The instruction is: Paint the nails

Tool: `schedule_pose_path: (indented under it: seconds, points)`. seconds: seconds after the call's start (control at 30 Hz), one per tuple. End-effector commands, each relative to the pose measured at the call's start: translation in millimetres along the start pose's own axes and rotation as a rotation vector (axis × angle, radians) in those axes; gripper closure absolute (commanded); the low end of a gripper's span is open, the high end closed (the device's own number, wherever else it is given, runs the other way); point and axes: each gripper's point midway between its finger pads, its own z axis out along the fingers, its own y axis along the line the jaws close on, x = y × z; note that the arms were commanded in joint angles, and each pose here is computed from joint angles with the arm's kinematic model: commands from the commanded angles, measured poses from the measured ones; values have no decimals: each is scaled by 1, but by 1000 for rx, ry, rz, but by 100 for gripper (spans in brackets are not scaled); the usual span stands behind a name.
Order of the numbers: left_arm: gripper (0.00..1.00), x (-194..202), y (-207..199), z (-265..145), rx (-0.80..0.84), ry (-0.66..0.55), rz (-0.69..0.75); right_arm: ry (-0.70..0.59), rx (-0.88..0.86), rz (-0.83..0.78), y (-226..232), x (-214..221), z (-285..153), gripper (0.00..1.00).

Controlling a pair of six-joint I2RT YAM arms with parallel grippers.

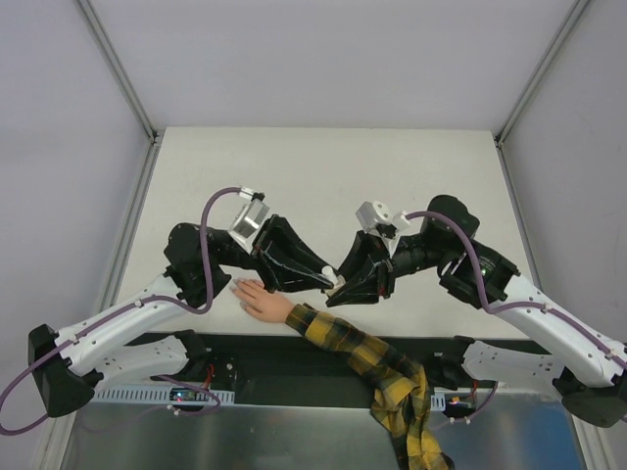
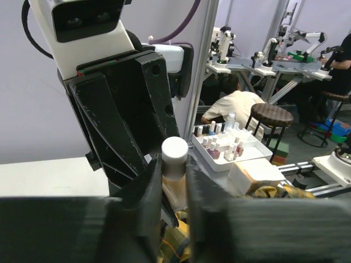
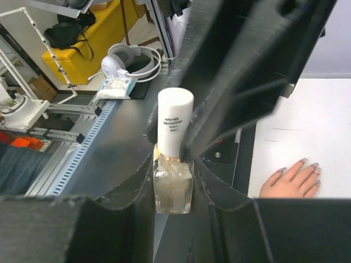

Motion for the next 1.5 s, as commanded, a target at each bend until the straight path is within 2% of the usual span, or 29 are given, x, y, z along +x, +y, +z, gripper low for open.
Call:
schedule_pose_path:
  seconds: [0.0, 0.13, 0.23, 0.33, 0.43, 0.47, 0.67, 0.7, 0.73, 0.93, 1.2, 1.33, 1.43, 1.47]
  points:
    - [51, 11, 7, -3, -71, 96, -130, -88, -26, -213, 22, -42, -9, 100]
    - [27, -2, 7, -14, -180, 70, -69, -43, 137, -192, -9, -29, -12, 100]
    - [18, -18, 13, -26, -314, 14, -23, -26, 317, -152, -42, -29, -17, 100]
    - [16, -31, 25, -38, -444, -56, -30, 0, 403, -123, -62, -24, -18, 100]
    - [17, -39, 41, -45, -550, -110, -51, 12, 561, -106, -89, -26, -23, 100]
    - [19, -41, 44, -46, -568, -121, -54, 21, 650, -100, -103, -25, -29, 100]
    - [29, -47, 80, -51, -715, -157, -44, 42, 862, -98, -132, -28, -40, 100]
    - [36, -47, 84, -52, -730, -158, -41, 48, 859, -97, -132, -26, -37, 100]
    - [39, -47, 87, -53, -742, -156, -33, 47, 890, -98, -136, -27, -40, 100]
    - [53, -45, 105, -66, -848, -182, -28, 61, 894, -113, -136, -24, -37, 100]
    - [56, -43, 112, -64, -858, -190, -47, 59, 884, -122, -136, -24, -34, 100]
    - [63, -36, 115, -59, -841, -168, -67, 45, 881, -129, -135, -28, -33, 100]
    - [79, -28, 113, -55, -811, -148, -78, 41, 883, -132, -134, -29, -34, 100]
    - [89, -29, 111, -53, -793, -152, -75, 41, 881, -132, -134, -29, -34, 100]
